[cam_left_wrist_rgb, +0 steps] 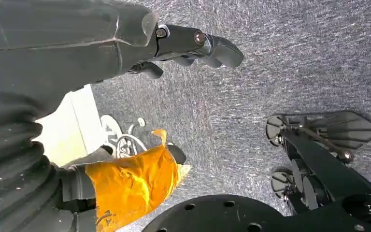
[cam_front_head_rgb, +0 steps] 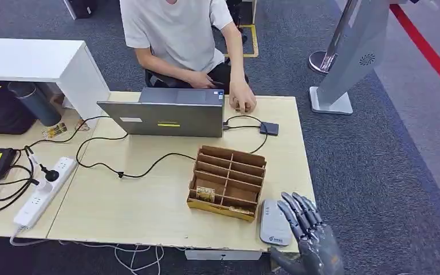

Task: Pass the card to the sensor for recognition and then transmit it.

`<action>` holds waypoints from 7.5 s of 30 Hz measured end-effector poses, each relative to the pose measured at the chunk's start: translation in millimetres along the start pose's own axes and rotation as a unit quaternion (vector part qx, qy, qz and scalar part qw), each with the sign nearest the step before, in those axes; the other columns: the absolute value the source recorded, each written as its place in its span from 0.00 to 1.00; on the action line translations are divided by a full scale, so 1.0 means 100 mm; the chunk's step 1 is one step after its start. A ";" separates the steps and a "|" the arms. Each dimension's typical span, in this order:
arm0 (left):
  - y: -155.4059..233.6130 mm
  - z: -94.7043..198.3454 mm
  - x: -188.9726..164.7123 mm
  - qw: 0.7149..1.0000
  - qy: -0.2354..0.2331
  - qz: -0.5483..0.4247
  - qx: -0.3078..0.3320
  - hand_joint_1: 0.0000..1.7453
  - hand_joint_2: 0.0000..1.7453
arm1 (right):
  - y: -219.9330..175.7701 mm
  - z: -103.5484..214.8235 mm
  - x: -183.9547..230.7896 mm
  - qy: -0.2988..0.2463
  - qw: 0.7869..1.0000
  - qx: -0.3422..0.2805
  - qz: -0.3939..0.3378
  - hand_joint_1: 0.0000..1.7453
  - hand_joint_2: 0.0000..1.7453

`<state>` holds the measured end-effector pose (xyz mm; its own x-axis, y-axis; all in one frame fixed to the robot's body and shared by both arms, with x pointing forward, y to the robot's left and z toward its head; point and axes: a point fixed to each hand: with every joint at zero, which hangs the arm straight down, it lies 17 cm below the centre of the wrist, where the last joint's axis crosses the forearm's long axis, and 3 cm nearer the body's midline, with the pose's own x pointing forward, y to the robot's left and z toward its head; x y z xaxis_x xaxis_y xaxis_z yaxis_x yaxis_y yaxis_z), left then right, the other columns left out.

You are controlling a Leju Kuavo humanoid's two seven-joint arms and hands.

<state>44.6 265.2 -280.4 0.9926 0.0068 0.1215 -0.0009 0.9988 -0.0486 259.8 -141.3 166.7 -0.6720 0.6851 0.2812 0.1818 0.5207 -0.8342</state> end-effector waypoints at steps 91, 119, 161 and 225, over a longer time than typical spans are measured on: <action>0.01 0.01 -0.03 0.999 0.012 -0.039 -0.011 0.00 1.00 | 1.20 -0.59 -0.38 0.069 0.996 0.040 0.041 0.00 1.00; 0.04 0.01 0.00 0.999 0.012 -0.041 -0.009 0.00 1.00 | 1.22 -0.61 -0.57 0.096 0.994 0.037 0.034 0.00 1.00; 0.04 0.01 0.00 0.999 0.013 -0.045 -0.010 0.00 1.00 | 1.35 -0.69 -0.27 0.066 0.997 0.047 0.016 0.22 1.00; 0.21 0.04 -0.03 0.997 0.021 -0.072 -0.018 0.00 1.00 | 0.58 -2.00 -0.78 0.079 0.804 0.121 -0.577 1.00 1.00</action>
<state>41.4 286.8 -278.1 0.9862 -0.1401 0.0884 0.1463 0.9869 -0.0684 466.2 -62.4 191.8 -0.1903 -0.1169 0.9747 -0.6551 0.7546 -0.0375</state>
